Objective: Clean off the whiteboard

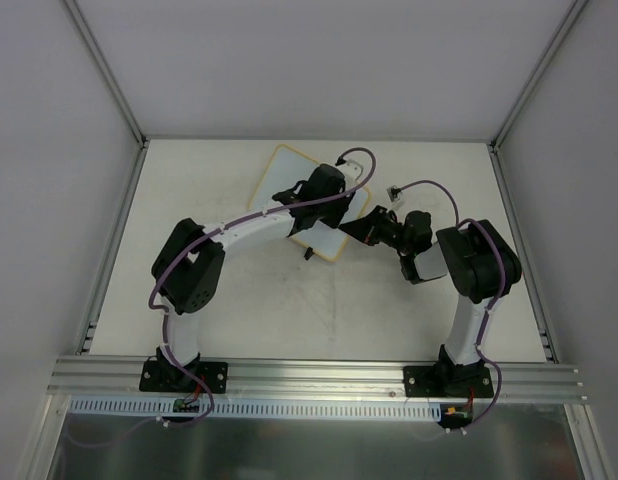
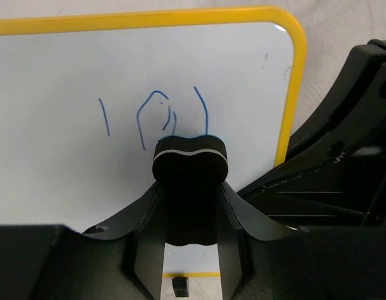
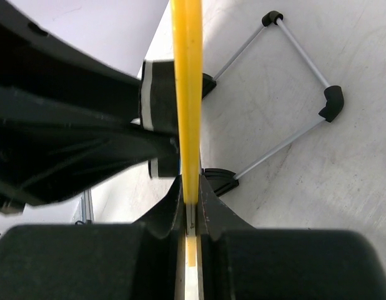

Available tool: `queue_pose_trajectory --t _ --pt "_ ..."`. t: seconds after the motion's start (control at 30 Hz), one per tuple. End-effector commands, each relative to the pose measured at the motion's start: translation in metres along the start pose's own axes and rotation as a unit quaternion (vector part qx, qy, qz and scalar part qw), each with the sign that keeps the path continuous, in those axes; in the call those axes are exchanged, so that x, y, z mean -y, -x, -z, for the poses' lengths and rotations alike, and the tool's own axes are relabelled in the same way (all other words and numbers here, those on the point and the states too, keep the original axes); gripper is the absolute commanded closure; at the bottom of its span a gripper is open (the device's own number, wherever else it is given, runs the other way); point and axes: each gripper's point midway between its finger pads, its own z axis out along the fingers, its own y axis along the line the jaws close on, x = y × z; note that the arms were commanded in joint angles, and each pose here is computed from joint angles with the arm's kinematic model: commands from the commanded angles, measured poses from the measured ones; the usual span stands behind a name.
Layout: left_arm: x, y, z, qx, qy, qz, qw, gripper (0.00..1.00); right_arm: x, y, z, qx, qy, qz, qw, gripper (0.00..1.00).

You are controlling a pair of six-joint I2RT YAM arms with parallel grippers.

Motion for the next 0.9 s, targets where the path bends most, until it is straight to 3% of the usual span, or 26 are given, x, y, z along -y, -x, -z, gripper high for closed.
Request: queue_pose_trajectory --t 0.0,0.17,0.37,0.6,0.87 --pt "-0.058 -0.015 -0.011 -0.030 0.057 0.055 0.996 1.00 -0.044 0.029 -0.003 0.052 0.081 0.078 0.992 1.00" --pt "-0.101 -0.021 -0.008 -0.035 0.072 0.101 0.992 1.00 -0.045 0.029 -0.003 0.051 0.084 0.079 0.992 1.00" --pt "-0.117 -0.019 -0.011 -0.032 0.081 0.111 0.990 1.00 -0.044 0.029 -0.003 0.051 0.082 0.078 0.992 1.00" --pt "-0.091 -0.007 -0.010 -0.022 0.067 0.077 0.995 1.00 -0.044 0.029 -0.004 0.050 0.083 0.077 0.992 1.00" --pt "-0.023 -0.003 -0.011 -0.020 0.016 0.004 1.000 1.00 -0.044 0.028 -0.004 0.049 0.084 0.078 0.992 1.00"
